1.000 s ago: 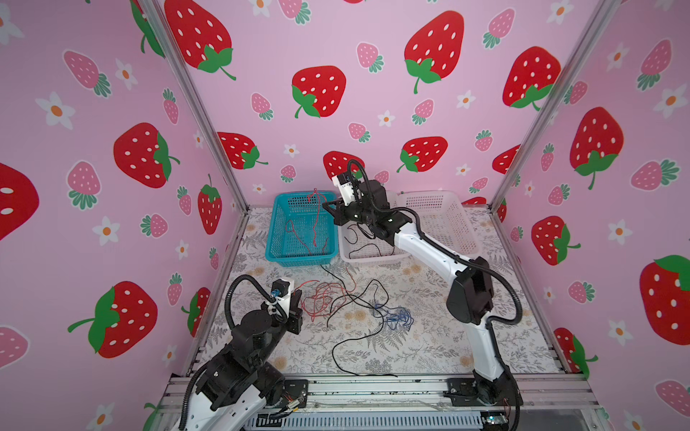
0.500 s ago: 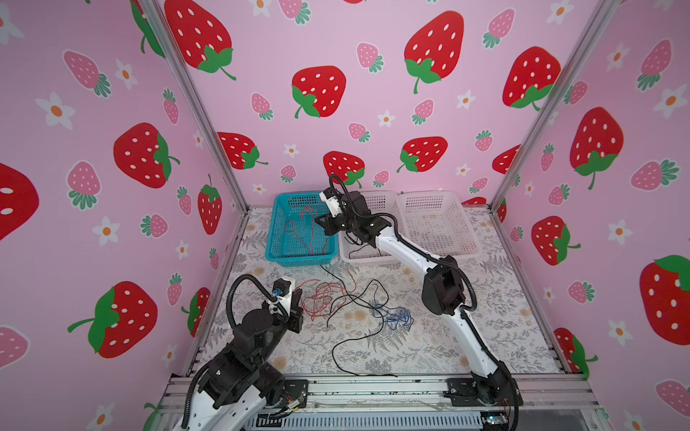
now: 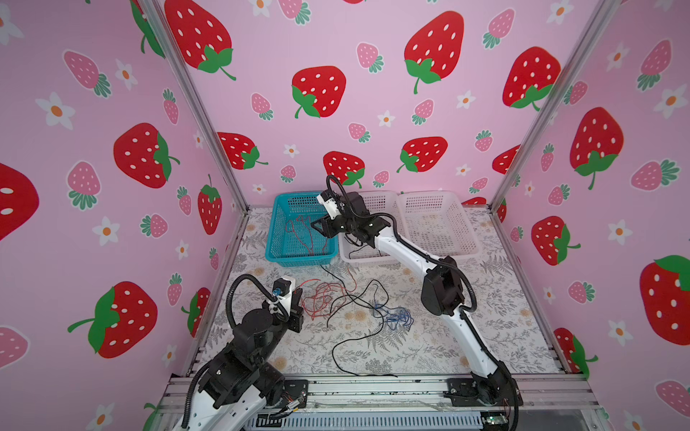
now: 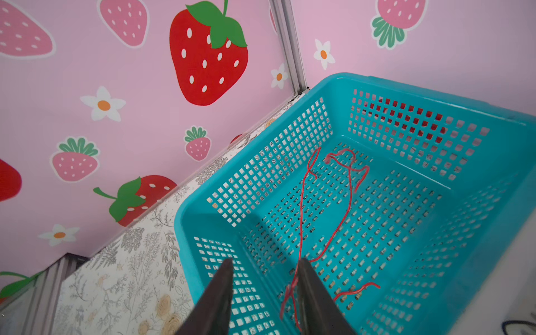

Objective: Untangle the cables
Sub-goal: 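Lower the red cable into the teal basket and open the right gripper, then return the right gripper to the cable tangle near the robot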

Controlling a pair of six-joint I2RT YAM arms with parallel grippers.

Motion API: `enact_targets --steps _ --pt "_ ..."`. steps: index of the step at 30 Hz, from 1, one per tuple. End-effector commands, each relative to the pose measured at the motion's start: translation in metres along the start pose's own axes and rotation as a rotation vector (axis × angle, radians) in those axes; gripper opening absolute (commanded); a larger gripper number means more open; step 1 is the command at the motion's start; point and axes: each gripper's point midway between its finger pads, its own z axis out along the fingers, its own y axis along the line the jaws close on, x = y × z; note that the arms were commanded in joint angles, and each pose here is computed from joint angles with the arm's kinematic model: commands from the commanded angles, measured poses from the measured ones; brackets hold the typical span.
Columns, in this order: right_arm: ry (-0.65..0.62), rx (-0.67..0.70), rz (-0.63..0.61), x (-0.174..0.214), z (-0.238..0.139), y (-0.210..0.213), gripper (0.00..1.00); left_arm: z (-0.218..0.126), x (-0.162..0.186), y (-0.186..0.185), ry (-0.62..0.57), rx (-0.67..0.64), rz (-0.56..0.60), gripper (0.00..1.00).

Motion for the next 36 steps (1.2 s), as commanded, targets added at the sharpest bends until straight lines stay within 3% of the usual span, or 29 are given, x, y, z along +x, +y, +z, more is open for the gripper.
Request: enact_targets --steps 1,6,11,15,21,28,36 --pt "-0.057 -0.003 -0.078 -0.043 -0.032 0.027 0.50 0.000 -0.004 -0.002 -0.022 0.012 0.003 0.00" --pt "-0.166 0.011 -0.115 -0.083 -0.095 0.054 0.61 0.000 -0.003 -0.006 -0.012 0.035 0.000 0.00" --pt "-0.319 0.031 -0.129 -0.091 -0.182 0.082 0.73 -0.001 -0.006 -0.010 0.013 0.058 -0.008 0.00" --pt "-0.402 0.052 -0.116 -0.065 -0.246 0.097 0.81 -0.004 -0.015 -0.014 0.020 0.087 -0.007 0.00" --pt "-0.462 0.039 -0.082 -0.019 -0.309 0.113 0.83 -0.012 -0.048 -0.023 -0.016 0.143 -0.069 0.00" --pt "-0.523 -0.068 -0.076 0.040 -0.353 0.135 0.83 -0.024 -0.100 -0.034 -0.064 0.225 -0.269 0.00" --pt "-0.477 -0.214 -0.050 0.104 -0.340 0.156 0.82 -0.027 -0.128 -0.038 -0.032 0.251 -0.430 0.00"
